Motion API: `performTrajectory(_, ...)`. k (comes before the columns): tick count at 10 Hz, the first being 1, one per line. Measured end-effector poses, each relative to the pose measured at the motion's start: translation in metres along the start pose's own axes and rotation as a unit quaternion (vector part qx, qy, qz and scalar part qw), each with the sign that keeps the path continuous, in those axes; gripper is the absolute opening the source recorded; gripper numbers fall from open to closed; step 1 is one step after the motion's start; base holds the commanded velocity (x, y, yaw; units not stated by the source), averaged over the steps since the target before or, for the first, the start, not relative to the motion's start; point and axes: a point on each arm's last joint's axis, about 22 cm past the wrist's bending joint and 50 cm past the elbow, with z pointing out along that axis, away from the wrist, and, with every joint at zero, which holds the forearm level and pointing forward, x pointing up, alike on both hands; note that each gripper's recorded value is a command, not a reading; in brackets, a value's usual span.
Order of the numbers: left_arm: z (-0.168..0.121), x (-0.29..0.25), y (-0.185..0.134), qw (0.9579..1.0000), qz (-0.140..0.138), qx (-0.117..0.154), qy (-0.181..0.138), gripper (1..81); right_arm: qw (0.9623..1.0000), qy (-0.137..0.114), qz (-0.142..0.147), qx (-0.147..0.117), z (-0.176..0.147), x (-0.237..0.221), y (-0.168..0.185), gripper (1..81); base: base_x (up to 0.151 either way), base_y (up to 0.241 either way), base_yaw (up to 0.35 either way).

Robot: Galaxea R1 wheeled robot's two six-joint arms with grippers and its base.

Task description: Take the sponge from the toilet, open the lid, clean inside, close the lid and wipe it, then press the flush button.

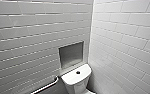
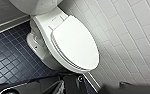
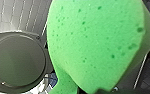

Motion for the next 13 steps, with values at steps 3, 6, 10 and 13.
performTrajectory(3, -0.018, 0.086, 0.041, 0.9995, 0.003, -0.025, 0.017, 81.1, 0.9999, 0.008, 0.007, 0.01, 0.009, -0.001, -0.011, 1.0, 0.0, 0.0, 0.0)
performTrajectory(6, -0.034, 0.167, 0.096, 0.9982, 0.023, -0.05, 0.023, 81.1, 0.9999, 0.008, 0.008, 0.01, 0.014, -0.003, -0.012, 1.0, 0.0, 0.0, 0.0)
performTrajectory(10, -0.026, 0.231, 0.155, 0.997, 0.026, -0.073, 0.002, 81.1, 0.9998, -0.001, 0.017, 0.004, 0.014, -0.006, -0.009, 1.0, 0.0, 0.0, 0.0)
performTrajectory(13, -0.009, 0.27, 0.167, 0.9974, 0.008, -0.071, 0.002, 81.1, 0.9996, -0.011, 0.027, 0.0, 0.013, -0.013, -0.007, 1.0, 0.0, 0.0, 0.0)
